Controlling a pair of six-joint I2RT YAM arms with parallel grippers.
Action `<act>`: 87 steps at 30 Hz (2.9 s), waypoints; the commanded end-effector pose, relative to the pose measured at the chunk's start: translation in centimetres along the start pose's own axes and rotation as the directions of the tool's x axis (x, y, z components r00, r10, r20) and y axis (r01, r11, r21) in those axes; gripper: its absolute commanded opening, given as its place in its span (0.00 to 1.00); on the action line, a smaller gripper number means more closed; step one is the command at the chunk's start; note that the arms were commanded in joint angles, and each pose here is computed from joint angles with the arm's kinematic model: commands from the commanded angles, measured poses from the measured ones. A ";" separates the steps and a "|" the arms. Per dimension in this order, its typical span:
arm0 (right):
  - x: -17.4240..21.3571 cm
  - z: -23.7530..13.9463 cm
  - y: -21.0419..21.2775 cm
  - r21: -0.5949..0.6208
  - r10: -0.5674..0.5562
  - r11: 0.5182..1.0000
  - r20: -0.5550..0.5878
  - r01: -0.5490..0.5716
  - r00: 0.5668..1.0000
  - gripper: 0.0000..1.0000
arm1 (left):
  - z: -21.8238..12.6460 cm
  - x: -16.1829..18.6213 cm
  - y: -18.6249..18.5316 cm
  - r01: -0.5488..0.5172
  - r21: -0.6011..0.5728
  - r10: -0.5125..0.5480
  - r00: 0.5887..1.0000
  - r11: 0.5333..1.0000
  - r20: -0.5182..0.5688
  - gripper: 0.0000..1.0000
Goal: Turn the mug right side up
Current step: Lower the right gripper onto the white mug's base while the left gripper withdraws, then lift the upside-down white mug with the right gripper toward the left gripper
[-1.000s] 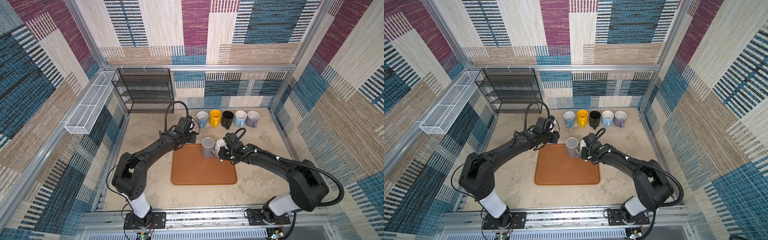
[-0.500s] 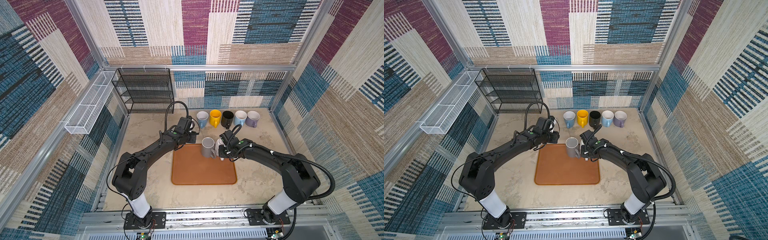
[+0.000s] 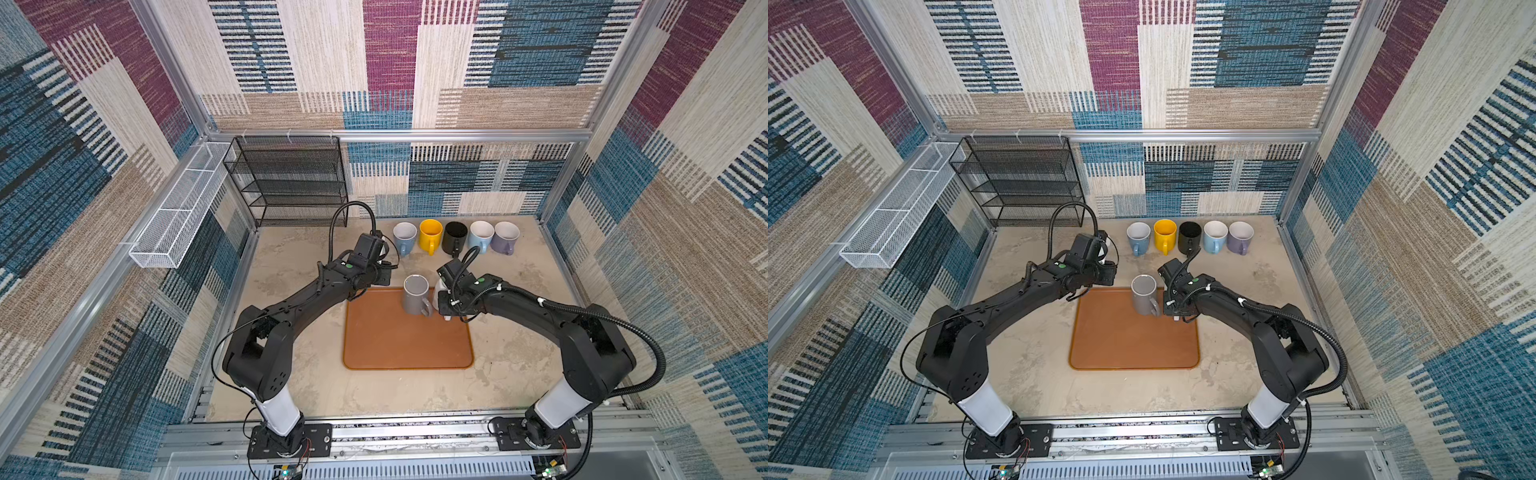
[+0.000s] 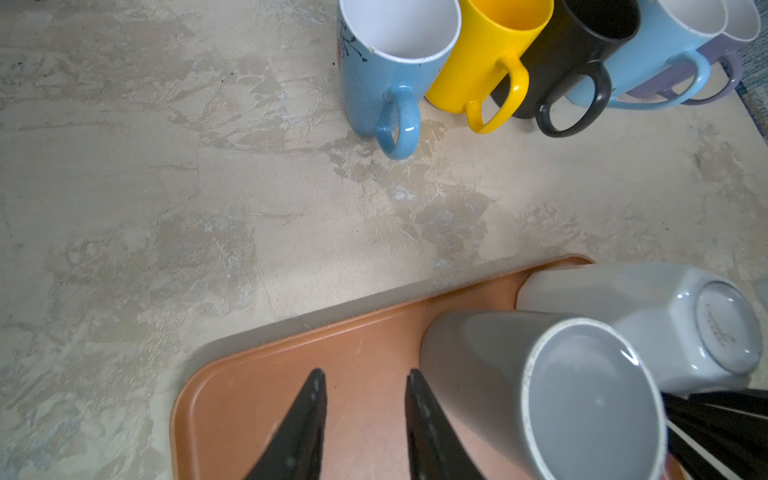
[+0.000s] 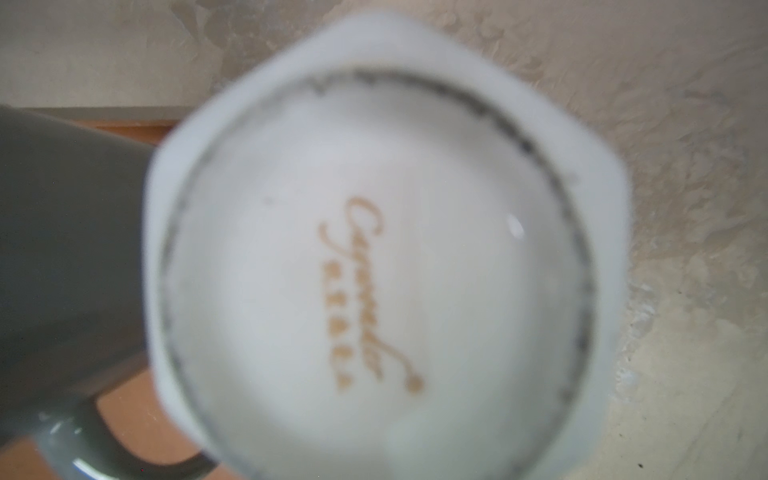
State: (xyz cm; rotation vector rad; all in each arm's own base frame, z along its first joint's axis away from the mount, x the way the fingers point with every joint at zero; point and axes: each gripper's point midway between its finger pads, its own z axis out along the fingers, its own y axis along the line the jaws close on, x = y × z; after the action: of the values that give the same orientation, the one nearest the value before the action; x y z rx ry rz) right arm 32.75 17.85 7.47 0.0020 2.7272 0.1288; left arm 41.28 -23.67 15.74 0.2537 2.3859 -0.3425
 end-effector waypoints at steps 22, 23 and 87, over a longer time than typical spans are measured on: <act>-1.0 -5.0 1.9 -0.151 -0.140 0.975 0.149 0.162 0.979 0.04 | -1.0 -0.3 0.0 -0.013 0.002 0.013 1.000 1.000 0.015 0.33; -1.0 -5.3 2.2 -0.164 -0.154 0.970 0.157 0.180 0.975 0.04 | -1.1 -0.3 0.0 -0.014 0.002 0.014 1.000 1.000 0.016 0.33; -5.5 -11.2 19.7 -0.277 -0.450 0.767 0.409 0.578 0.794 0.03 | -8.2 4.0 8.0 0.170 -0.051 -0.164 0.980 0.984 0.112 0.32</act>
State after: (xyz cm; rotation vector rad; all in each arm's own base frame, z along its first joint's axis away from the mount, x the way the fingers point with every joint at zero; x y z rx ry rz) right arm 32.47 33.73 20.41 -0.7775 2.3155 0.3697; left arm 35.38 -13.90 17.43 0.0392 2.3179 -0.3792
